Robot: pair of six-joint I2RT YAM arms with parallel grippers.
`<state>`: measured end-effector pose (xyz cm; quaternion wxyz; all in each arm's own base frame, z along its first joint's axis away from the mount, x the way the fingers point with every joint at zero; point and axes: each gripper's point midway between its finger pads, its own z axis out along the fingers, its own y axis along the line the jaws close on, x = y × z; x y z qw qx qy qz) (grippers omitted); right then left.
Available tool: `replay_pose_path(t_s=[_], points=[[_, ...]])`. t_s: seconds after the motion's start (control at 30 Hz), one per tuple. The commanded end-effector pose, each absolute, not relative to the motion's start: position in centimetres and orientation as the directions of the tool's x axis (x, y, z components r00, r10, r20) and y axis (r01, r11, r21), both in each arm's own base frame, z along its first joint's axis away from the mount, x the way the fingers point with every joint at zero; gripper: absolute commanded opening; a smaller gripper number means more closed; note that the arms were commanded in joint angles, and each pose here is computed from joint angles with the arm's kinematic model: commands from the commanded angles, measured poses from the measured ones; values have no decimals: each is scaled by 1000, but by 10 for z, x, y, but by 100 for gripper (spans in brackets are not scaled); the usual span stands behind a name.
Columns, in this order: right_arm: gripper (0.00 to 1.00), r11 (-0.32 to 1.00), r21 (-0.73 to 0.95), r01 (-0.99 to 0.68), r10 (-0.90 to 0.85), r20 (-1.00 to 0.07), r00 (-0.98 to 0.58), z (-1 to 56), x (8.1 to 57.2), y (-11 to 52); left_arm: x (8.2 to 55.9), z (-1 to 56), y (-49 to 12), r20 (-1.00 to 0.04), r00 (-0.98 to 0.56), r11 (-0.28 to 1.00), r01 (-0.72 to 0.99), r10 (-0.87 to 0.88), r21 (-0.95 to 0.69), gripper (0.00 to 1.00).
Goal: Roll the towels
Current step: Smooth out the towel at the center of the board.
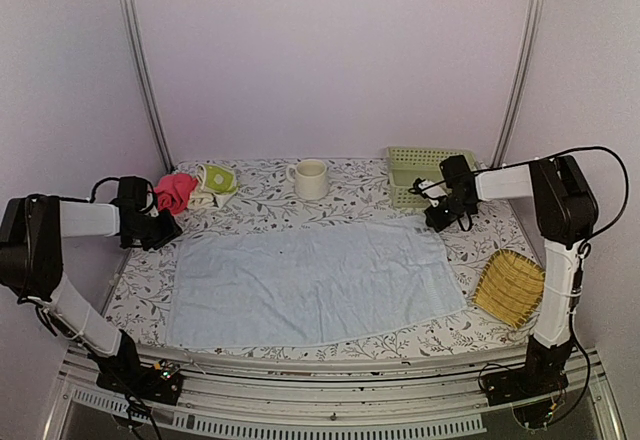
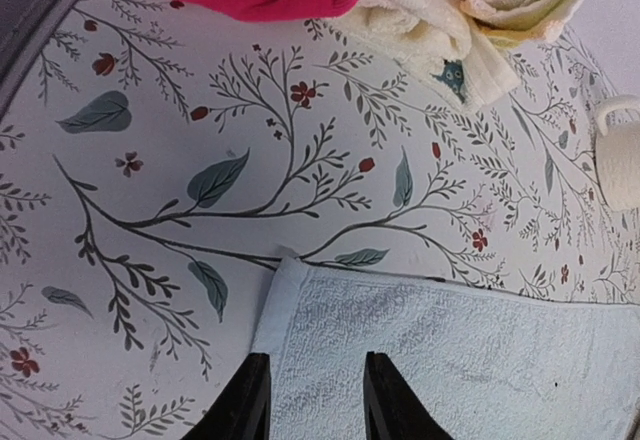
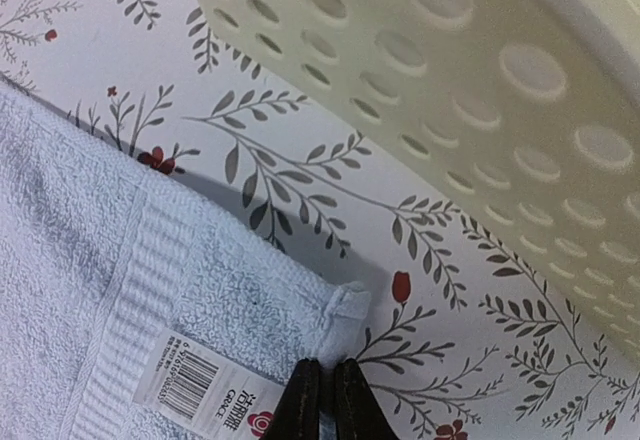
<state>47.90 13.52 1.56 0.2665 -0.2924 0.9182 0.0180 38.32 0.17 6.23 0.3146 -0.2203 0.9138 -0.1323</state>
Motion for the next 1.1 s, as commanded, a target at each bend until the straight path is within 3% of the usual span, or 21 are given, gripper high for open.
replay_pose_path(t_s=[0.0, 0.17, 0.43, 0.73, 1.07], points=[[11, 835, -42, -549, -523, -372, -767, 8, 434, 124, 387, 67, 8, -531, -699, 873, -315, -478, -372, 34], [23, 859, 40, -510, -429, -487, -761, 48, 453, 124, 387, 67, 9, -532, -699, 874, -314, -478, -372, 34], [24, 865, 85, -495, -364, -573, -734, 59, 481, 130, 382, 65, 6, -525, -704, 872, -308, -478, -382, 34], [28, 850, 170, -498, -329, -568, -755, 43, 494, 146, 380, 66, 6, -523, -706, 872, -307, -477, -381, 36], [27, 857, 147, -494, -348, -542, -765, 22, 497, 146, 379, 65, 8, -525, -706, 874, -314, -476, -371, 36]])
